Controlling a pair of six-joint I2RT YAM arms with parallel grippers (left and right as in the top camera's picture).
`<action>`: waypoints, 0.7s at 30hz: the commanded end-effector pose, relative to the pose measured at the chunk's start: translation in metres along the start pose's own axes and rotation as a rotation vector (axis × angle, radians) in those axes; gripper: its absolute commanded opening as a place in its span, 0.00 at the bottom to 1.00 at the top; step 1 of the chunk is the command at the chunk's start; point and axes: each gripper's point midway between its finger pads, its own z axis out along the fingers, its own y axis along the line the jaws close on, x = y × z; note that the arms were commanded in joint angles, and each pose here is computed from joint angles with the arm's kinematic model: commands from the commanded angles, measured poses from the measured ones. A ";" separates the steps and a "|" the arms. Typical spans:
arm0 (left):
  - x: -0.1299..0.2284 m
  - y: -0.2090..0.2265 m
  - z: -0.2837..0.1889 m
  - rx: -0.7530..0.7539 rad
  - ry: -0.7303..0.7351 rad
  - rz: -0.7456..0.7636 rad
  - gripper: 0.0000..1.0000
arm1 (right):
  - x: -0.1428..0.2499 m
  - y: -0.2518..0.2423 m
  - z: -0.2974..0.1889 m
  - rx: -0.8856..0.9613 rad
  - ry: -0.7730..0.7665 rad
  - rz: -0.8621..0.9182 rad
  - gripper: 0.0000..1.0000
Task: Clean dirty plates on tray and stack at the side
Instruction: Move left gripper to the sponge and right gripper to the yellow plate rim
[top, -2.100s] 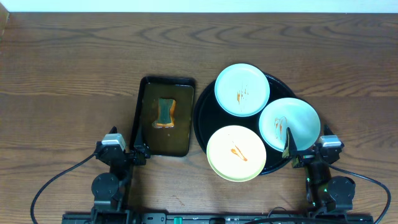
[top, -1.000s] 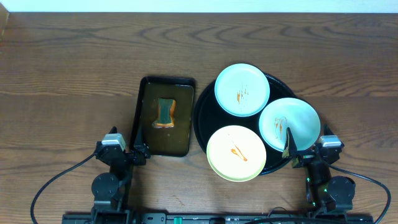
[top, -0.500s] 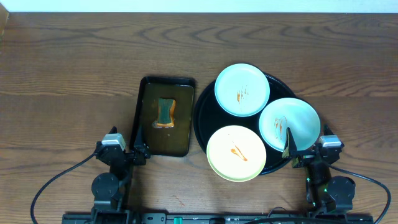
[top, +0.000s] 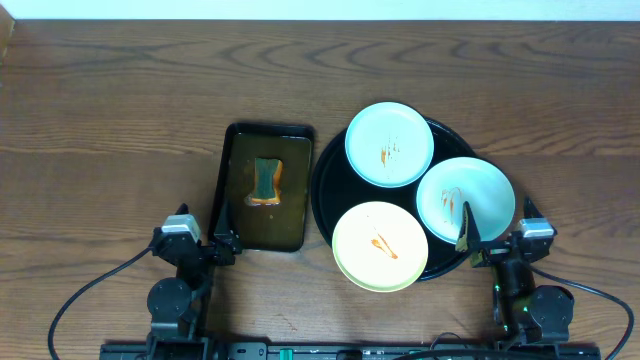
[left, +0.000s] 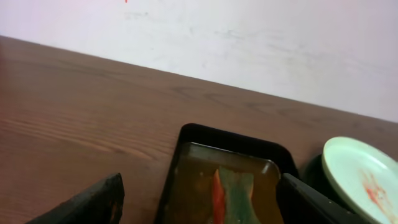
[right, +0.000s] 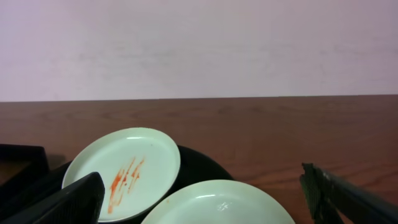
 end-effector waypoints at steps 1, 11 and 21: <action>0.011 0.005 -0.001 -0.027 0.051 -0.065 0.79 | 0.003 0.001 0.000 -0.005 0.014 0.037 0.99; 0.003 0.003 -0.016 -0.068 0.194 -0.064 0.79 | 0.012 0.003 -0.009 0.005 0.155 0.128 0.99; -0.012 -0.001 -0.009 -0.140 0.443 -0.060 0.79 | 0.010 0.014 -0.014 -0.017 0.393 0.215 0.99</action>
